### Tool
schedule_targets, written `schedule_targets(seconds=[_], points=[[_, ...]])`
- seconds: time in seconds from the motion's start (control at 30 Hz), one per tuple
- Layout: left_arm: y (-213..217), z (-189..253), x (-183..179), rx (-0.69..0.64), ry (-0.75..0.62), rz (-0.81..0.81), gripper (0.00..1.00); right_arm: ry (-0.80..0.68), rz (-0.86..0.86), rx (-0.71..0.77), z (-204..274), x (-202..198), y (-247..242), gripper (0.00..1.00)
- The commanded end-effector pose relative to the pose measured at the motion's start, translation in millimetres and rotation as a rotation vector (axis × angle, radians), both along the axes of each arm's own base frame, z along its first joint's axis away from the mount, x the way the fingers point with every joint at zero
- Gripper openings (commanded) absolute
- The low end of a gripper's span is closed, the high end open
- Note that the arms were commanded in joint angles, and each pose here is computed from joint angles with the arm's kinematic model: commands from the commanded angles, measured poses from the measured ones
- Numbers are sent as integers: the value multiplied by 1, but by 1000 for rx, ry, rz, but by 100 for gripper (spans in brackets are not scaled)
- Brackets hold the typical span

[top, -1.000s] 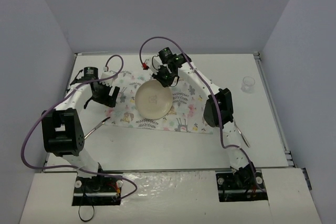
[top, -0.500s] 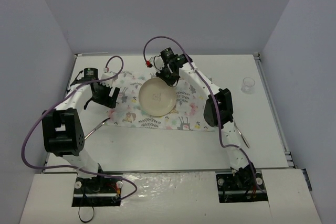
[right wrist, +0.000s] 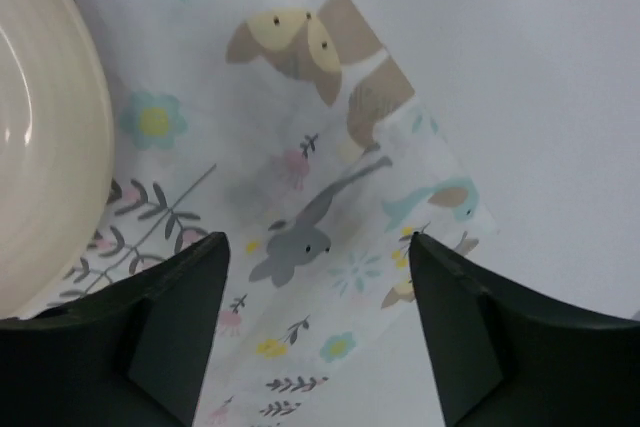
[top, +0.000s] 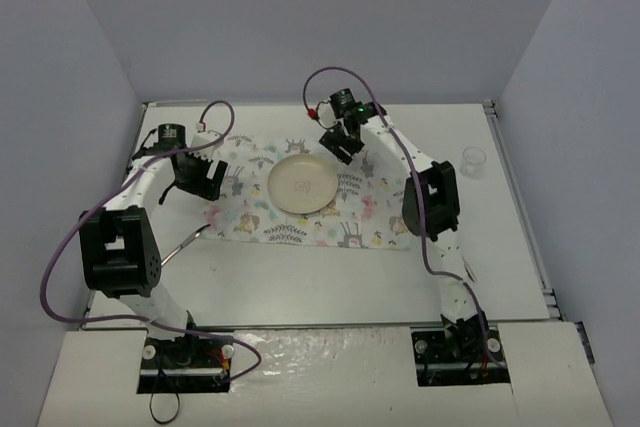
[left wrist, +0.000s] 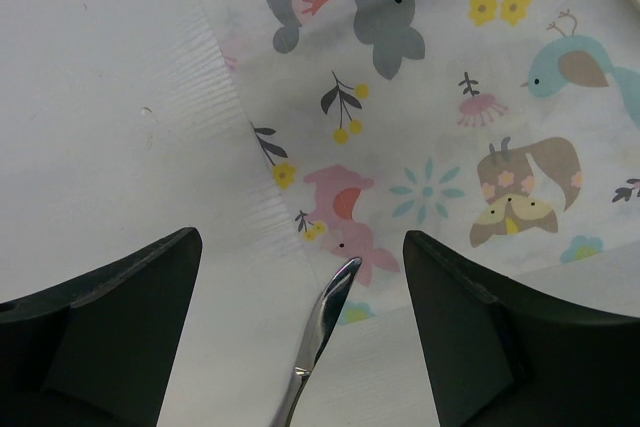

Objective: Set the dinner table for one person

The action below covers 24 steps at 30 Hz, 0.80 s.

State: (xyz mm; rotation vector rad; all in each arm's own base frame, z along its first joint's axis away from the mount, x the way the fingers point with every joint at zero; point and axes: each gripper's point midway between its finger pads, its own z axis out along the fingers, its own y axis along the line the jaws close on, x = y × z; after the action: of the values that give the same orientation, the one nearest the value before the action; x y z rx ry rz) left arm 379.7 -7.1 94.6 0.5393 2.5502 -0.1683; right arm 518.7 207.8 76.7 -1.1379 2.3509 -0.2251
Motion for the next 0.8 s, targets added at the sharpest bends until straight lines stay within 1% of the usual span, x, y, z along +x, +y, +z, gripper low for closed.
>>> schedule_targets(seconds=[0.0,0.13,0.17,0.23,0.27,0.43,0.6,0.77], points=[[0,33,19,-13,-108,-2,79,-76,-34,149,82,-31,-26,62],[3,33,19,-9,-126,32,79,102,-2,90,28,-89,-48,56],[7,34,20,8,-133,51,79,137,7,83,18,-100,-52,52],[19,35,22,64,-142,109,79,201,24,80,0,-117,-55,41],[26,34,21,92,-137,135,79,233,32,83,-9,-126,-56,36],[46,28,5,163,-142,201,79,349,53,141,-34,-155,-48,34],[51,16,-13,170,-142,228,79,400,30,117,-54,-165,-53,34],[53,0,-22,171,-153,230,79,433,4,63,-74,-170,-64,34]])
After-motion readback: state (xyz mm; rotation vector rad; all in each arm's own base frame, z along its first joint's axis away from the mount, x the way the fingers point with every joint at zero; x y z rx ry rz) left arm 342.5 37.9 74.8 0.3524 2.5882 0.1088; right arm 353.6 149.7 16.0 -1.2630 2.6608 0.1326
